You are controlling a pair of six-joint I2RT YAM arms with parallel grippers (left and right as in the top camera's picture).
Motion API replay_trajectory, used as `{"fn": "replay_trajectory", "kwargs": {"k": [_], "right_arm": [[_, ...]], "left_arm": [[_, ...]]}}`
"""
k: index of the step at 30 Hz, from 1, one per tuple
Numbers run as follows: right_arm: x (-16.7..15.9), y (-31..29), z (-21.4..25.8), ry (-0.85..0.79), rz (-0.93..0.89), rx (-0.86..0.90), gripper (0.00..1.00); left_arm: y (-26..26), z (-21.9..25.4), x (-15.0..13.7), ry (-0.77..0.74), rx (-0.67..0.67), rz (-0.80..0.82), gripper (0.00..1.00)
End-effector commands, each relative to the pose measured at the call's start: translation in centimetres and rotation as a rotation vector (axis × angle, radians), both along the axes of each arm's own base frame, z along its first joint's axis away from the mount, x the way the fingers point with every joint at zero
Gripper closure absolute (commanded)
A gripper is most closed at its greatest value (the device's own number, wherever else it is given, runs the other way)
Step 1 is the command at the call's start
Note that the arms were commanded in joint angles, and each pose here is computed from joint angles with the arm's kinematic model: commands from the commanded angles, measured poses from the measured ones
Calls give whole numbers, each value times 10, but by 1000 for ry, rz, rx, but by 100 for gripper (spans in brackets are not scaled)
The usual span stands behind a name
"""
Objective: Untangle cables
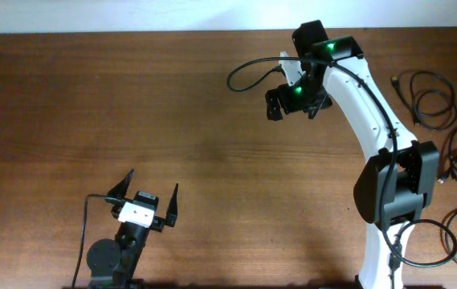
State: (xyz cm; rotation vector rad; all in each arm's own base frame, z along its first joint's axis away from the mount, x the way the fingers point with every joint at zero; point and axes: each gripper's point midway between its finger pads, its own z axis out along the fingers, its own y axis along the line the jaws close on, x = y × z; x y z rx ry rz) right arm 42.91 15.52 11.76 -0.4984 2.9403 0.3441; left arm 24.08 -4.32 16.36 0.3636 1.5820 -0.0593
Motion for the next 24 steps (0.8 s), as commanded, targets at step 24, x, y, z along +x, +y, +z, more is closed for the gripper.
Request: {"fn": "replay_trajectory", "kwargs": {"k": [24], "right_arm": [[-15,14,74,-213,61,-74,1]], "left_arm": [[4,-1,0,-2,16,20,1]]}}
